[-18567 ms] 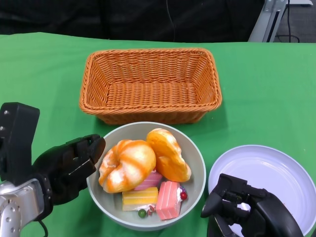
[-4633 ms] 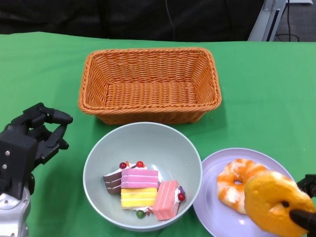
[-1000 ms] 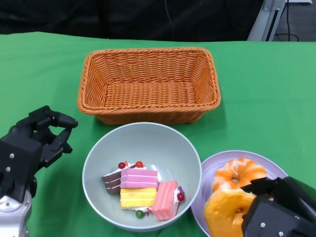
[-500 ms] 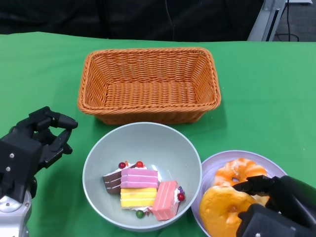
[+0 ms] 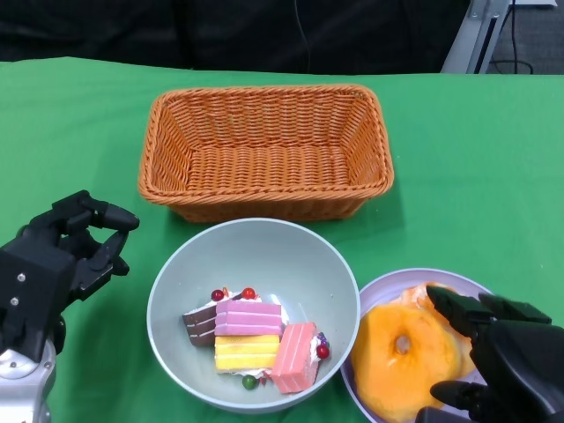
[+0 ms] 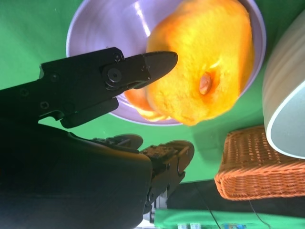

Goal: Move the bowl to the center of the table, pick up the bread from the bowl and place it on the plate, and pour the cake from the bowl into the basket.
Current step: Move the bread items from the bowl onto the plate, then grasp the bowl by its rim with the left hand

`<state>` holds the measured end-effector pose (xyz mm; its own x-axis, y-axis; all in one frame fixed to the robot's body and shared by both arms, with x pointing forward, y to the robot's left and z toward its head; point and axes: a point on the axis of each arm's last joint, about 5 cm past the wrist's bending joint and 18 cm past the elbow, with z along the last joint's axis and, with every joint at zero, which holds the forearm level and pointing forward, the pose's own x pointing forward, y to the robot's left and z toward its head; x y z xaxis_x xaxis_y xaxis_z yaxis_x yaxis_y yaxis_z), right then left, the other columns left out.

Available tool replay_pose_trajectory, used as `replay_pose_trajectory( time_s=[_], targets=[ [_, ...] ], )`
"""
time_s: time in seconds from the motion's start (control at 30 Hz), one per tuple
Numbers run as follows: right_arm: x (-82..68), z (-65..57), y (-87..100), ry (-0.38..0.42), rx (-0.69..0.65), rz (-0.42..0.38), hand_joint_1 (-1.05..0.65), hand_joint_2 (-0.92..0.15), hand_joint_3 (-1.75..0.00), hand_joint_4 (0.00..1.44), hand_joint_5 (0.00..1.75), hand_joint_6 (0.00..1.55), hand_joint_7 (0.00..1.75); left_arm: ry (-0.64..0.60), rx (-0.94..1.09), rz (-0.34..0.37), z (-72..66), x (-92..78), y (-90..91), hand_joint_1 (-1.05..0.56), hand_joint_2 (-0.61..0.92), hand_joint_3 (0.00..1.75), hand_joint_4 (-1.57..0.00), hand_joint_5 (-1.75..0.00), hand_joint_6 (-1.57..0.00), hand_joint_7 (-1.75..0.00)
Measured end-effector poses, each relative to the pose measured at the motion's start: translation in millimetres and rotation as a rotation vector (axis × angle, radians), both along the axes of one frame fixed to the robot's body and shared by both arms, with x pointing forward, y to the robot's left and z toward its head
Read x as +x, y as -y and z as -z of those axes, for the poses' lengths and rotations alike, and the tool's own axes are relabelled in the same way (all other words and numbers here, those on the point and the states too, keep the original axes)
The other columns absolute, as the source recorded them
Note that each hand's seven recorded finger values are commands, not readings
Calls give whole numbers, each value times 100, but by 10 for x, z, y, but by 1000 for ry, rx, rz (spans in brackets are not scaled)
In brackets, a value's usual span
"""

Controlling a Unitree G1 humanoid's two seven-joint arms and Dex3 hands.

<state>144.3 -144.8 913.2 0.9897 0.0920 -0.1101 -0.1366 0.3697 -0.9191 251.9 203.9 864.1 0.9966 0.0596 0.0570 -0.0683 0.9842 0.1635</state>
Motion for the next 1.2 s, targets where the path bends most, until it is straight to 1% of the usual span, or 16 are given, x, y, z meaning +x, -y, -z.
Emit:
replay_pose_trajectory(
  time_s=[0.17, 0.27, 0.3, 0.47, 0.57, 0.7, 0.77, 0.8, 0.83, 0.87, 0.93, 0.97, 1.03, 1.1, 1.13, 1.2],
  targets=[
    [-8, 90, -7, 69, -15, -7, -64, -92, -4, 7, 0, 16, 0, 0, 3, 0, -2, 0, -8, -10, 92, 40, -80, -141, -75, -115],
    [4, 126, 9, 147, 72, -12, -57, -92, -4, 18, 6, 23, 4, 0, 2, 0, -2, 0, -9, -9, 92, 40, -79, -140, -75, -115],
    [13, 121, 17, 169, 143, -22, -54, -92, -5, 28, 11, 29, 6, -1, 1, 0, -2, 0, -9, -9, 92, 40, -79, -140, -75, -115],
    [57, 46, 48, 226, 550, -51, -47, -92, -9, 57, 21, 52, 12, -8, 1, 3, -1, 1, -10, -9, 92, 39, -78, -140, -75, -115],
    [86, -8, 52, 234, 797, -88, -45, -92, -10, 66, 22, 59, 11, -8, 1, 5, -1, 1, -10, -9, 92, 39, -79, -140, -75, -114],
    [112, -68, 81, 224, 998, -143, -37, -92, -11, 77, 26, 68, 14, -8, 4, 5, -3, 0, -18, -10, 92, 39, -80, -140, -76, -114],
    [114, -98, 79, 219, 1110, -163, -25, -92, -10, 90, 38, 81, 19, -8, 5, 4, -4, 0, -23, -10, 92, 39, -80, -140, -76, -114],
    [114, -109, 65, 217, 1170, -173, -21, -92, -12, 88, 54, 85, 22, -7, 7, 4, -6, 0, -27, -10, 92, 39, -80, -140, -76, -114],
    [113, -123, 48, 216, 1227, -186, -19, -91, -19, 87, 85, 92, 33, -7, 7, 4, -7, 0, -31, -10, 92, 39, -80, -140, -76, -114],
    [110, -139, 39, 212, 1273, -198, -19, -88, -29, 85, 105, 90, 51, -7, 7, 6, -7, 0, -33, -10, 92, 39, -80, -140, -76, -114],
    [98, -166, 40, 186, 1364, -205, -21, -72, -69, 81, 137, 82, 95, -7, 1, 9, -9, 0, -38, -10, 92, 39, -80, -139, -76, -113],
    [85, -173, 50, 161, 1413, -200, -21, -66, -84, 79, 147, 79, 109, -7, -1, 10, -10, -1, -43, -10, 92, 39, -79, -139, -76, -113],
    [63, -173, 77, 98, 1506, -185, -21, -63, -103, 75, 166, 68, 138, -7, 2, 12, -15, -2, -67, -10, 92, 39, -78, -138, -75, -112],
    [51, -159, 97, 39, 1572, -175, -21, -66, -106, 73, 172, 61, 153, 0, 14, 23, -28, -4, -98, -9, 92, 40, -79, -132, -77, -105],
    [47, -147, 119, 11, 1605, -162, -22, -67, -107, 73, 174, 59, 157, 9, 21, 32, -39, -4, -114, -8, 92, 39, -79, -122, -81, -91],
    [40, -129, 160, -24, 1651, -130, -23, -68, -107, 73, 174, 58, 160, 25, 33, 44, -59, -8, -147, -8, 92, 38, -80, -117, -84, -83]
  ],
)
